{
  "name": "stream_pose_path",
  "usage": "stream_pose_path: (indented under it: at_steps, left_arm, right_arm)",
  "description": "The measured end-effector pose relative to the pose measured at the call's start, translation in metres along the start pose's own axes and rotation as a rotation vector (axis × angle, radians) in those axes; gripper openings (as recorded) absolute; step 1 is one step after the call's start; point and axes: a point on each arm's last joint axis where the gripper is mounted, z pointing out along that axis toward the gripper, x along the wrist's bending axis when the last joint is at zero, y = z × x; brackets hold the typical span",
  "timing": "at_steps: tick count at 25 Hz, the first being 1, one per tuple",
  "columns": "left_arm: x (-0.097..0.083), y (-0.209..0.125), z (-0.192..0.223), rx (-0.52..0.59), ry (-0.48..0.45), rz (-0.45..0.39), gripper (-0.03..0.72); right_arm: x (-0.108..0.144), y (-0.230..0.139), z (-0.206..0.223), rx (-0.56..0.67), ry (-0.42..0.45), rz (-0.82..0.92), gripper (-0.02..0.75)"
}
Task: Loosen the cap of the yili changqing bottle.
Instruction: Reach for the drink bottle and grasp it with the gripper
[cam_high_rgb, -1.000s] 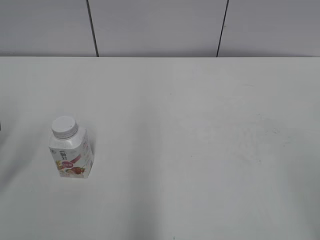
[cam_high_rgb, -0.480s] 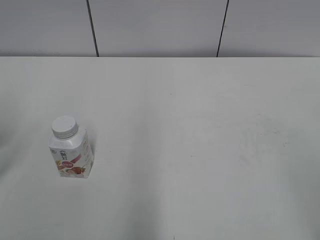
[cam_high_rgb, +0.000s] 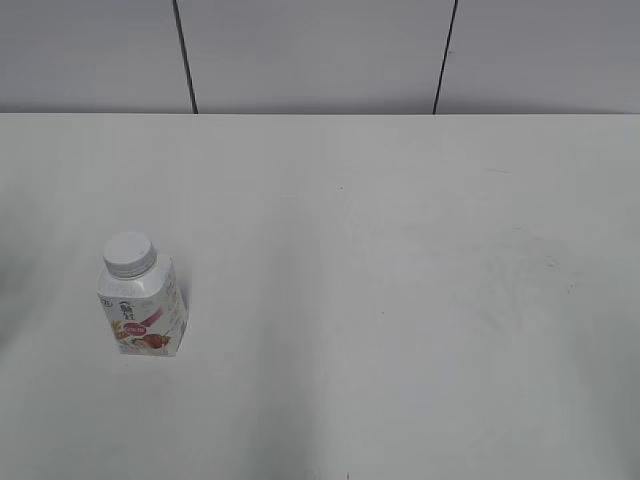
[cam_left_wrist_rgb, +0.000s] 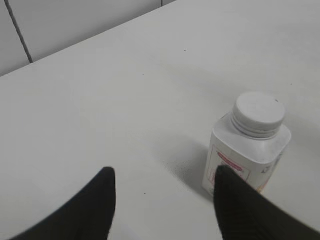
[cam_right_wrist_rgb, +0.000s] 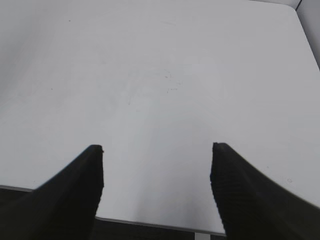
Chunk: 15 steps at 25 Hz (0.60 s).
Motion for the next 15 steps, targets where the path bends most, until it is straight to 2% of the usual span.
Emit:
stream_pose_path:
  at_steps: [6, 10, 13, 15]
  left_arm:
    - [0.001, -0.003, 0.002, -0.001, -0.01, 0.042, 0.372]
    - [0.005, -0.014, 0.007, -0.001, -0.035, 0.02, 0.375]
    - [0.007, -0.023, 0.011, -0.001, -0.055, 0.005, 0.447]
    - [0.007, -0.027, 0.014, 0.0, -0.07, -0.006, 0.558]
  right_arm:
    - [0.0, 0.0, 0.0, 0.0, 0.0, 0.0, 0.532]
    - [0.0, 0.0, 0.0, 0.0, 0.0, 0.0, 0.532]
    - [0.0, 0.0, 0.0, 0.0, 0.0, 0.0, 0.532]
    - [0.0, 0.0, 0.0, 0.0, 0.0, 0.0, 0.532]
